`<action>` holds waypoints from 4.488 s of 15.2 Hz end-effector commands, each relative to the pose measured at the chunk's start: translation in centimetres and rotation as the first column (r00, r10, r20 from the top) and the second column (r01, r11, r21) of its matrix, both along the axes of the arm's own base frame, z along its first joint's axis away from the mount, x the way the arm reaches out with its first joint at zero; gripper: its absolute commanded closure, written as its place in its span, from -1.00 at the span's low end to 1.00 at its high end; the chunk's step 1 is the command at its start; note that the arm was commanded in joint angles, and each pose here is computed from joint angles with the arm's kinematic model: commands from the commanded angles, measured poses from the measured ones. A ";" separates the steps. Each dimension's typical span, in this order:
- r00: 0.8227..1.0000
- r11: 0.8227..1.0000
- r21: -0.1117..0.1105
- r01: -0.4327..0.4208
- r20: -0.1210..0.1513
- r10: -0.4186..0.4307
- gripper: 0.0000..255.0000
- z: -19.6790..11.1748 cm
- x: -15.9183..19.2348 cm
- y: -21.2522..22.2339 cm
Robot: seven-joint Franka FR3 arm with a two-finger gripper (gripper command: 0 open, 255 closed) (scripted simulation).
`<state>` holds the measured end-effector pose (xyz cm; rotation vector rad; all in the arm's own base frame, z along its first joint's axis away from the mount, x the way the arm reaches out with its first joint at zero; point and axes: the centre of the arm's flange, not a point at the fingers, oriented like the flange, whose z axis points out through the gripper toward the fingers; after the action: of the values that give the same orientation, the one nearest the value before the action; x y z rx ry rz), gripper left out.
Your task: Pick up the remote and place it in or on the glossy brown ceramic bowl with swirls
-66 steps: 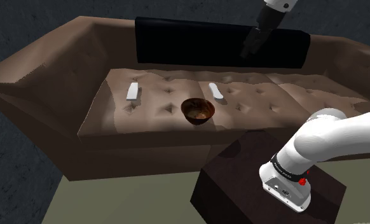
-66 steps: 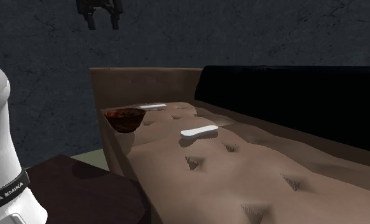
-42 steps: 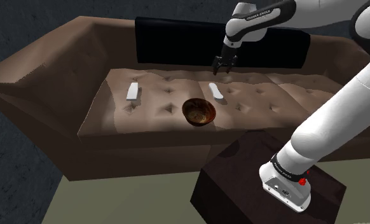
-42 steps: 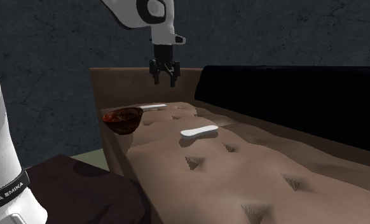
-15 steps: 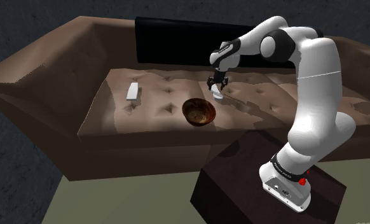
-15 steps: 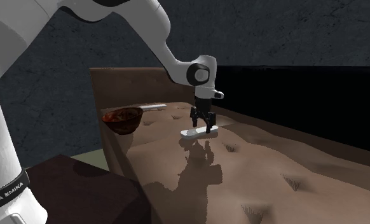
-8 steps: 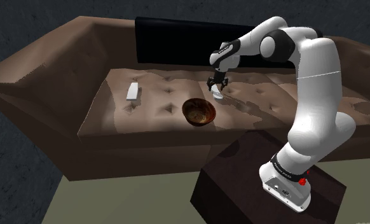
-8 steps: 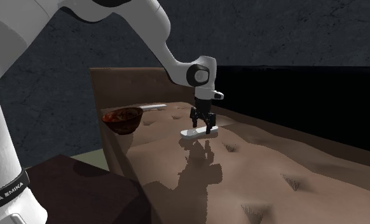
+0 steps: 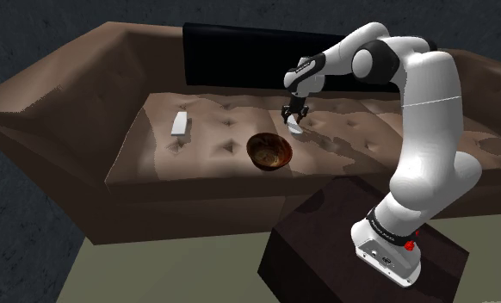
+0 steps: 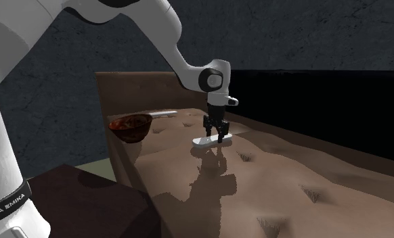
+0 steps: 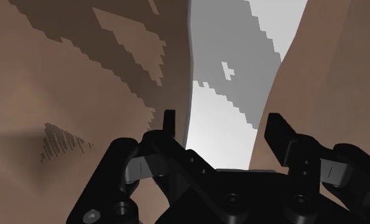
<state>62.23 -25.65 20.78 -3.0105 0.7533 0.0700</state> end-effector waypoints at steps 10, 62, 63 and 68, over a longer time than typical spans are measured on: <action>1.000 1.000 0.000 0.000 0.000 0.000 1.00 4.2 0.0 0.0; 1.000 1.000 0.000 0.000 0.000 0.000 1.00 19.4 -12.1 29.3; 1.000 1.000 0.000 0.000 0.000 0.000 1.00 19.4 -12.6 30.5; 1.000 1.000 0.000 0.000 0.000 0.000 1.00 17.9 -13.9 33.6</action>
<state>48.45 7.70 39.18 -3.0112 0.7512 0.0710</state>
